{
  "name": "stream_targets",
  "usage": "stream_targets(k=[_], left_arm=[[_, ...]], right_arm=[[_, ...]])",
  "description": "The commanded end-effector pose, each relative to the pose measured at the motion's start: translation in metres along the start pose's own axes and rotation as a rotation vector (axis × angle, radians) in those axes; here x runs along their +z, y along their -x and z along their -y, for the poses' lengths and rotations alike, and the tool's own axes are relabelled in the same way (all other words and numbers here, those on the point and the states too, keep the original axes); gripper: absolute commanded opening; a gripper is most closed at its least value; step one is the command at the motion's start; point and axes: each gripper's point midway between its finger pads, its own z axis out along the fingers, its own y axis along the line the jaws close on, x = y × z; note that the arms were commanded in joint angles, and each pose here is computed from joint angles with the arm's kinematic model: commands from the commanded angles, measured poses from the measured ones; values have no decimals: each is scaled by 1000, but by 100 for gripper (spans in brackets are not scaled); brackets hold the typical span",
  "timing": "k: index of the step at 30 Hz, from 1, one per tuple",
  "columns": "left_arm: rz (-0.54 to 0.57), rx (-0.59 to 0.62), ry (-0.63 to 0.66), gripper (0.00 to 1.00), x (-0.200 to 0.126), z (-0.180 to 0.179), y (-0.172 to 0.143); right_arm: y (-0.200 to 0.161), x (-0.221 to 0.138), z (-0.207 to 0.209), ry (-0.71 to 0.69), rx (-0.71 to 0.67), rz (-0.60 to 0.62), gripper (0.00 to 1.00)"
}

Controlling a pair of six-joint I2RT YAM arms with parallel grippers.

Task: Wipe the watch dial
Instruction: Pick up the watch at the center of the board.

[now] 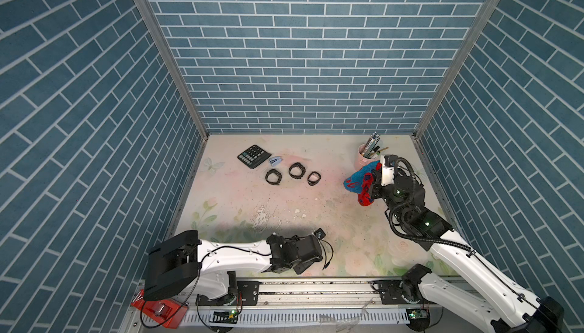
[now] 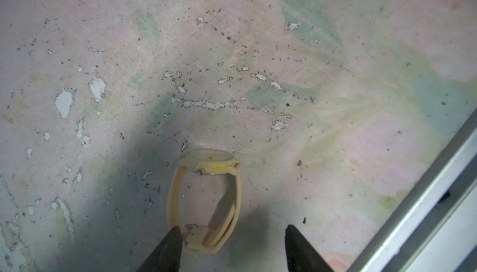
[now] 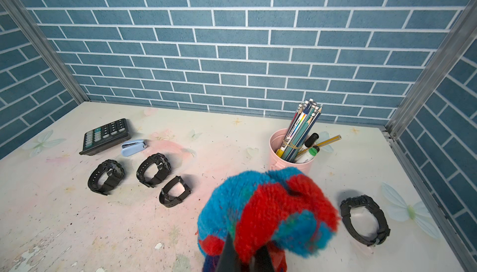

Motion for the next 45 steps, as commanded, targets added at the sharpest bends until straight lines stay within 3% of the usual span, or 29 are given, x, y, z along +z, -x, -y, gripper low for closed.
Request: stream_targets(k=[1, 6, 13, 22, 30, 37, 45], left_arm=[[23, -6, 1, 65, 2, 2, 16], [-44, -32, -4, 58, 20, 1, 7], [-112, -57, -36, 41, 33, 2, -6], [-73, -136, -81, 27, 32, -5, 10], [-87, -155, -150, 6, 39, -1, 3], [14, -144, -179, 3, 24, 0, 24], [335, 14, -246, 0, -30, 3, 80]], right_arm=[[11, -6, 2, 3, 30, 44, 0], [10, -6, 2, 6, 31, 46, 0], [9, -9, 2, 10, 33, 42, 0], [10, -9, -1, 30, 43, 40, 0], [9, -11, -1, 31, 42, 38, 0], [1, -11, 2, 21, 38, 26, 0], [-11, -7, 2, 17, 22, -11, 0]])
